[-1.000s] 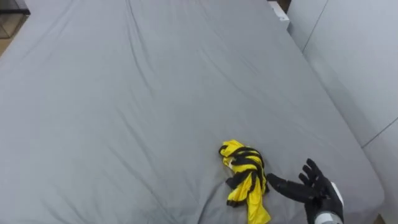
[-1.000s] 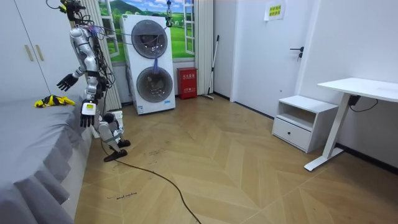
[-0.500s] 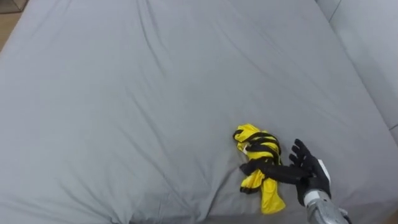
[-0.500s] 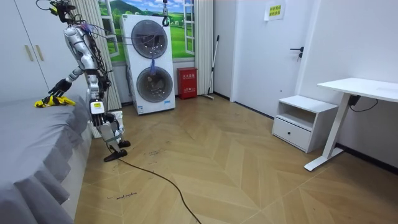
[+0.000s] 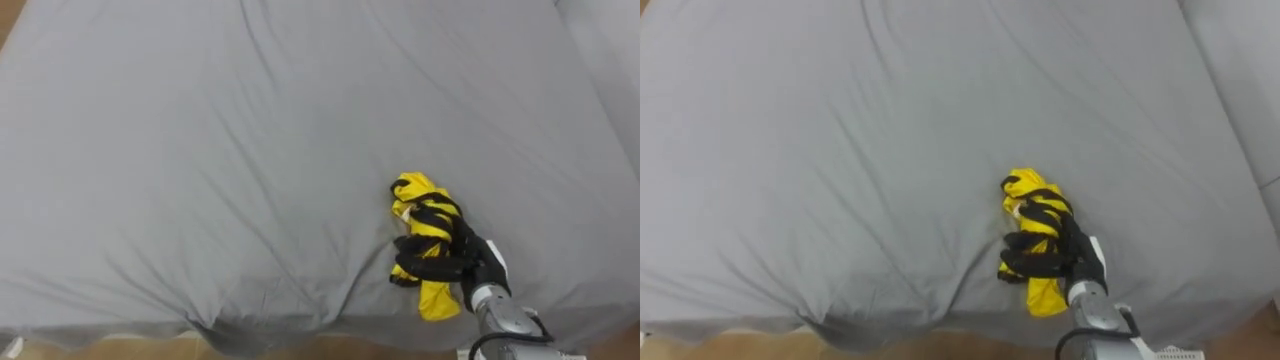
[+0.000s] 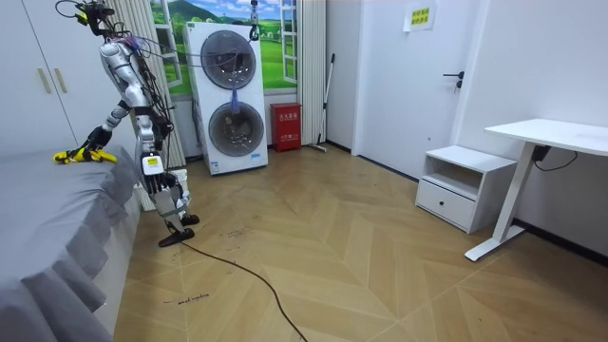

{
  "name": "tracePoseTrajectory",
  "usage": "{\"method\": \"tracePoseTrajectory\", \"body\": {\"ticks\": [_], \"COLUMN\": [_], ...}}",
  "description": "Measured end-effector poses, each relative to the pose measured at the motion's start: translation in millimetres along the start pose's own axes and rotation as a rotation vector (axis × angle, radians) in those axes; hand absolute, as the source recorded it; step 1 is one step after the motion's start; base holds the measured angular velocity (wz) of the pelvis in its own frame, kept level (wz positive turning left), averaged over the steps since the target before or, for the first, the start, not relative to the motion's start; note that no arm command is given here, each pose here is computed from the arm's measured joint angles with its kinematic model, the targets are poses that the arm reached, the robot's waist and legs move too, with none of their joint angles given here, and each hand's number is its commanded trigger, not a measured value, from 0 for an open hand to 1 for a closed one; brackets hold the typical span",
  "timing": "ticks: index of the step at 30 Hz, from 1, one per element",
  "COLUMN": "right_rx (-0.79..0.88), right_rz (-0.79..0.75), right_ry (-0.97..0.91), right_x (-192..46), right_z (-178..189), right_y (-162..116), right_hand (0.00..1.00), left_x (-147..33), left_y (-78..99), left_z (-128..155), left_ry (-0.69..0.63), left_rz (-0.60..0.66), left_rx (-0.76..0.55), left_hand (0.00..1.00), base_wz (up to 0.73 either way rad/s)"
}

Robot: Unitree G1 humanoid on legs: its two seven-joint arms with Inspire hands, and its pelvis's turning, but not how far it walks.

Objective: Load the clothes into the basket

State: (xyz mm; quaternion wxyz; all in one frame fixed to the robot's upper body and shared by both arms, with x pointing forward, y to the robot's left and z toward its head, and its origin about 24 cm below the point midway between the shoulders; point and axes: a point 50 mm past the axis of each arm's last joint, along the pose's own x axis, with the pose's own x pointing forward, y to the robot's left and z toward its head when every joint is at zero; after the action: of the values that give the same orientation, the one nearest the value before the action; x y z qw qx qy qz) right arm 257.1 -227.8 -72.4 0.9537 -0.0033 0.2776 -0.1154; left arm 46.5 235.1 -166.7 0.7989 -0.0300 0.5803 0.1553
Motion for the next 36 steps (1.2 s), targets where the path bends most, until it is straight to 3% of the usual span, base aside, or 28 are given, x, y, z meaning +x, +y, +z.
{"method": "tracePoseTrajectory", "body": {"ticks": [7,13,26,36], "right_rx": [0.074,0.119,0.150,0.151], "right_rz": [-0.159,-0.227,-0.234,-0.191], "right_ry": [0.040,0.083,0.112,0.002], "right_x": [8,6,2,-27], "right_z": [11,12,5,-11], "right_y": [-47,-70,-82,-90], "right_hand": [1.00,1.00,1.00,1.00], "left_x": [0.3,0.2,1.4,-0.1], "left_y": [-0.9,-1.1,-3.4,6.6], "left_z": [-2,-3,5,4], "left_ry": [0.030,0.045,0.015,-0.010], "left_rz": [-0.003,-0.004,-0.017,0.018], "left_rx": [0.006,0.008,0.008,-0.011], "left_hand": [0.00,0.00,0.00,0.00], "base_wz": [0.05,0.08,-0.09,-0.20]}}
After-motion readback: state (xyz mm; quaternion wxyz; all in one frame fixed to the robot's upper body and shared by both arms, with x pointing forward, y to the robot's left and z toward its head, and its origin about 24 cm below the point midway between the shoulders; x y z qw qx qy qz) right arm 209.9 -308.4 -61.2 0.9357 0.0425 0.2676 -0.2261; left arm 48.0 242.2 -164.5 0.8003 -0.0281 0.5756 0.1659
